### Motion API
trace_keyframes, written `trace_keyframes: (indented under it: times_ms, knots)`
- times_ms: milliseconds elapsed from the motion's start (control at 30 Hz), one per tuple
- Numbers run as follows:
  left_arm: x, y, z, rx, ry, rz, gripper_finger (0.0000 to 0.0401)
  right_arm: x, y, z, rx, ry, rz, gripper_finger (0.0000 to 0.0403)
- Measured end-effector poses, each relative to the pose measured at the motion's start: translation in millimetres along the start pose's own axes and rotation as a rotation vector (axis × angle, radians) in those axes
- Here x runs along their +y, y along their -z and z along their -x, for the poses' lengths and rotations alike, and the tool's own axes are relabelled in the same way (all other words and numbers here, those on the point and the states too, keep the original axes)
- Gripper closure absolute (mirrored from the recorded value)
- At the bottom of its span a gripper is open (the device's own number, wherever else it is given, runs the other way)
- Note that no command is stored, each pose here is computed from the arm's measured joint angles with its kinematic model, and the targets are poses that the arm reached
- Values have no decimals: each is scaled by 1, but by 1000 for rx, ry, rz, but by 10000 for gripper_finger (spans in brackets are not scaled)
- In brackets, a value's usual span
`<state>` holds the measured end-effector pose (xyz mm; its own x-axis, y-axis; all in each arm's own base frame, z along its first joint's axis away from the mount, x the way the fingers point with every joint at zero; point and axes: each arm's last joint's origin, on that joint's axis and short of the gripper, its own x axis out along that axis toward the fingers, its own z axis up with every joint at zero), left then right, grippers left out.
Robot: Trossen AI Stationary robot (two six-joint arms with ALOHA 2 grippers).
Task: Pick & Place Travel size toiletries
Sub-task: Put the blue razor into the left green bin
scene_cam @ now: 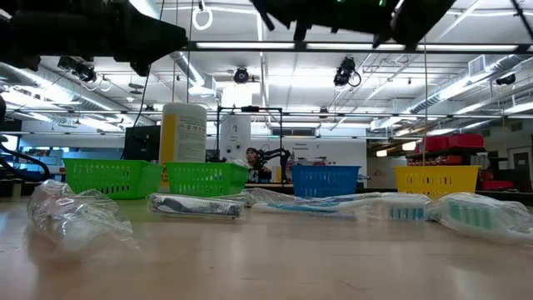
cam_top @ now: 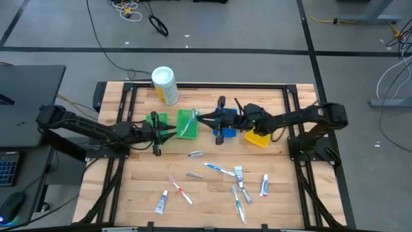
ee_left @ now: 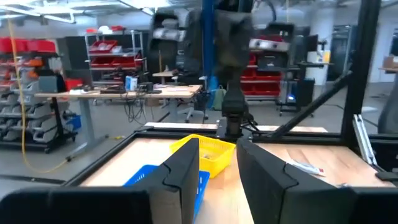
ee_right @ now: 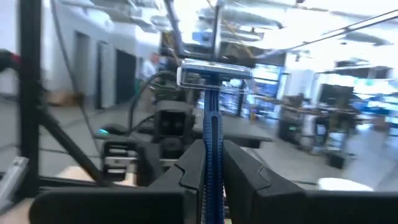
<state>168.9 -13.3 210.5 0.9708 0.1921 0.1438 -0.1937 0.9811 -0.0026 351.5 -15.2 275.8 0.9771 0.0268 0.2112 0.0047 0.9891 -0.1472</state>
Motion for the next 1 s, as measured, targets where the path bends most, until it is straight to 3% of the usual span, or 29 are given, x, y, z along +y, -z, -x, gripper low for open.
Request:
trace_keyframes:
  times_ms: [167, 433, 600, 700, 800, 1000]
  knots:
    - [7, -9, -9, 10, -17, -3, 270, 1, 19, -17, 9, -56, -45, 357]
    - [7, -2, -30, 80, 10, 10, 213, 2, 18, -27, 1, -58, -60, 357]
    - [5, -2, -59, 97, -10, 6, 190, 2, 19, -27, 13, -59, -61, 357]
    - [2, -1, -78, 115, -57, -25, 189, 2, 21, -27, 27, -58, -61, 357]
    - [-1, -6, -91, 105, -33, -22, 197, 2, 21, -27, 26, -59, -38, 357]
    - [-3, -10, -98, 95, -30, -24, 213, 2, 25, -27, 70, -64, -36, 357]
